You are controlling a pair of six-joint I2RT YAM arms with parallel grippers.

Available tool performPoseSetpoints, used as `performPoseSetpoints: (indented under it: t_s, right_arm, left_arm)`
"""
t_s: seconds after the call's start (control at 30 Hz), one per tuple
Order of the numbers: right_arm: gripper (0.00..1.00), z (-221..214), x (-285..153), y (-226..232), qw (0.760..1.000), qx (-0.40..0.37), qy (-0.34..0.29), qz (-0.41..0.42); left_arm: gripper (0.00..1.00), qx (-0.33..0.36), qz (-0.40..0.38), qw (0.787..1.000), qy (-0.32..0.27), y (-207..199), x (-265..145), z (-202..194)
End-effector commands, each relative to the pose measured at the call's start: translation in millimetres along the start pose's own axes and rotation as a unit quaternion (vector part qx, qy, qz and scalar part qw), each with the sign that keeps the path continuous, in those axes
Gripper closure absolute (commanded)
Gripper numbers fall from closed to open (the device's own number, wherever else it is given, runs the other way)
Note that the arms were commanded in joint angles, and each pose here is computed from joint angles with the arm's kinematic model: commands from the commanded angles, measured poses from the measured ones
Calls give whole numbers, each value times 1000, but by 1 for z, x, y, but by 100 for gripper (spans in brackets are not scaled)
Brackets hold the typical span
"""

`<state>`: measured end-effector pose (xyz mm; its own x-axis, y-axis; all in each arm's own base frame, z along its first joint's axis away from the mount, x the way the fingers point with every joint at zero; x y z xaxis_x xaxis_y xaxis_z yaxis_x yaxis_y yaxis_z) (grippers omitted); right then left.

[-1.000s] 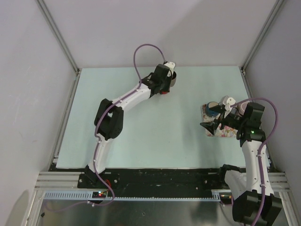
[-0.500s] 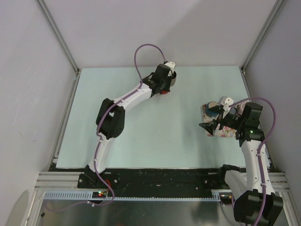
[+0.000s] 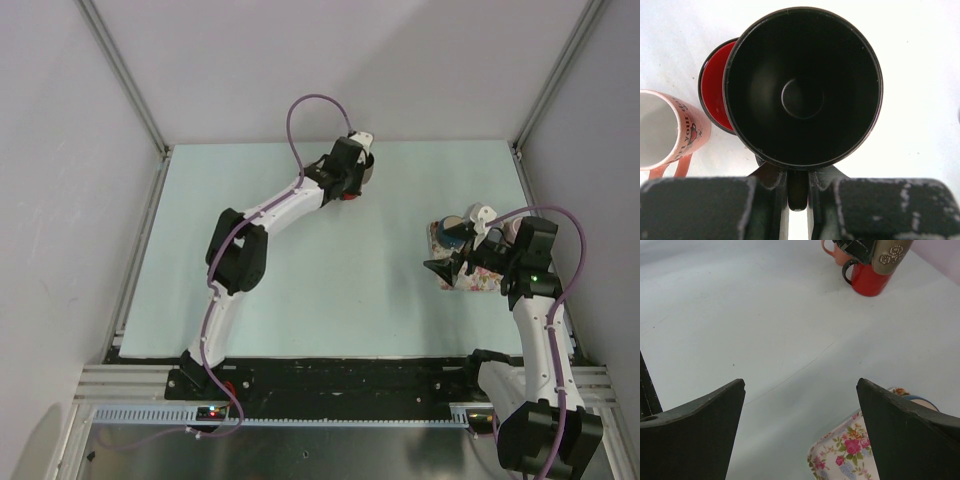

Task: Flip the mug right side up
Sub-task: Turn over the cup on the tray.

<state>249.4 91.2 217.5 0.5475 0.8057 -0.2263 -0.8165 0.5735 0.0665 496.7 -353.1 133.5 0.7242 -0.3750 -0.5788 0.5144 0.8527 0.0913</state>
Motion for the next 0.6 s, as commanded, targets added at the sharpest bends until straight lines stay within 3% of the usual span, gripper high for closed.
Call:
performPoseSetpoints:
  t_s: [0.0,0.57]
  right_arm:
    - [1,5,-1,-2,1000,-17,-7,-2]
    - [1,2,0,-3,1000,-18,-4,-2]
  left_arm:
    - [100,-13,25,998,-55,11,-4,39]
    - [100,-10,26,999,-47,9,13,31]
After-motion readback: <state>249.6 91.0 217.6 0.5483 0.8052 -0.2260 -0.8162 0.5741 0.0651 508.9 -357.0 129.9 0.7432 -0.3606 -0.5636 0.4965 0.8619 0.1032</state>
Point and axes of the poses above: each gripper's point midway between its finger pads, its own x axis out along the fingers, its own y axis along the line the jaws close on, z = x × y, the point moved 1 cm from there along -x, back along the fingers, and after that the axes turned 9 degrees about x, right-handed, at the moved point
